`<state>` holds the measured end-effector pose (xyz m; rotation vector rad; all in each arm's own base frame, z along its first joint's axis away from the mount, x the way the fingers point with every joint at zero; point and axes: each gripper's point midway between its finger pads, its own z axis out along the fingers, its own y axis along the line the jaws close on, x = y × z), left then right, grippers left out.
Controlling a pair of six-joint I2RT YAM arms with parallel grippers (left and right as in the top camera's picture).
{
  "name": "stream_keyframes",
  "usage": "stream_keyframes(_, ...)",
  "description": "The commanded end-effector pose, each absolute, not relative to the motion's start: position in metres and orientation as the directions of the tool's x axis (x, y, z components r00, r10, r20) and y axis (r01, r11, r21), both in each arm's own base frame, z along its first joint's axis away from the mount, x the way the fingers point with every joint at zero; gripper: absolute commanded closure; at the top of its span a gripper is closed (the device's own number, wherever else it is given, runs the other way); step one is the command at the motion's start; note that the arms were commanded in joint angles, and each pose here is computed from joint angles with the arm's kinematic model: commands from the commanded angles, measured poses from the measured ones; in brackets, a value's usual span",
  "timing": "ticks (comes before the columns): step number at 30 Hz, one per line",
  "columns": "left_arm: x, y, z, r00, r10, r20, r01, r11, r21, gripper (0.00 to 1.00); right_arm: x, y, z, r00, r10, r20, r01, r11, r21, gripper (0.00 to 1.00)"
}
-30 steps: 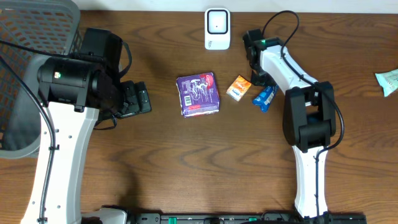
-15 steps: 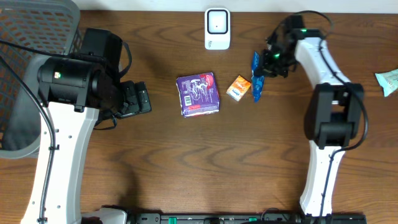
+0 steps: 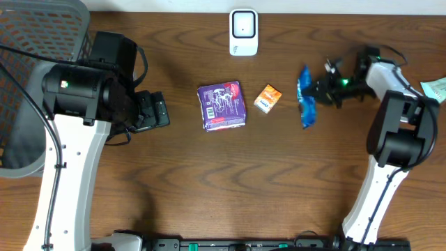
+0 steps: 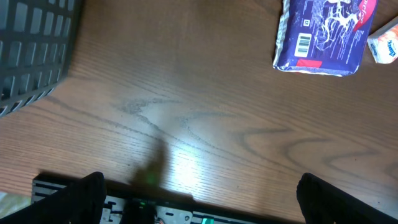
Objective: Scan the item barcode
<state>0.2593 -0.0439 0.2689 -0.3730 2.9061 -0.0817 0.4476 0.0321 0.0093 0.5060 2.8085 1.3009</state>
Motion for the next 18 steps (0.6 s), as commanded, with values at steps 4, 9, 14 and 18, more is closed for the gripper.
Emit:
stream_keyframes(4,0.260,-0.041,0.267,-0.949,-0.245,-0.198,-0.237,0.969,-0.063,0.02,0.430,-0.046,0.013,-0.911,0.400,0.103,0.395,0.770,0.501,0.44)
stream_keyframes(9,0.260,-0.041,0.267,-0.949,-0.245,-0.198,-0.237,0.969,-0.063,0.02,0.445,-0.055,0.064,-0.914,0.406,-0.012,0.344,0.790,0.507,0.30)
stream_keyframes(14,0.260,-0.041,0.267,-0.949,-0.245,-0.198,-0.237,0.969,-0.064,0.02,0.451,-0.032,0.086,-0.941,0.326,-0.092,0.242,0.838,0.489,0.18)
stream_keyframes(18,0.260,-0.041,0.267,-0.949,-0.245,-0.198,-0.237,0.969,-0.063,0.02,0.453,-0.015,0.073,-0.956,0.276,-0.102,0.212,0.887,0.411,0.12)
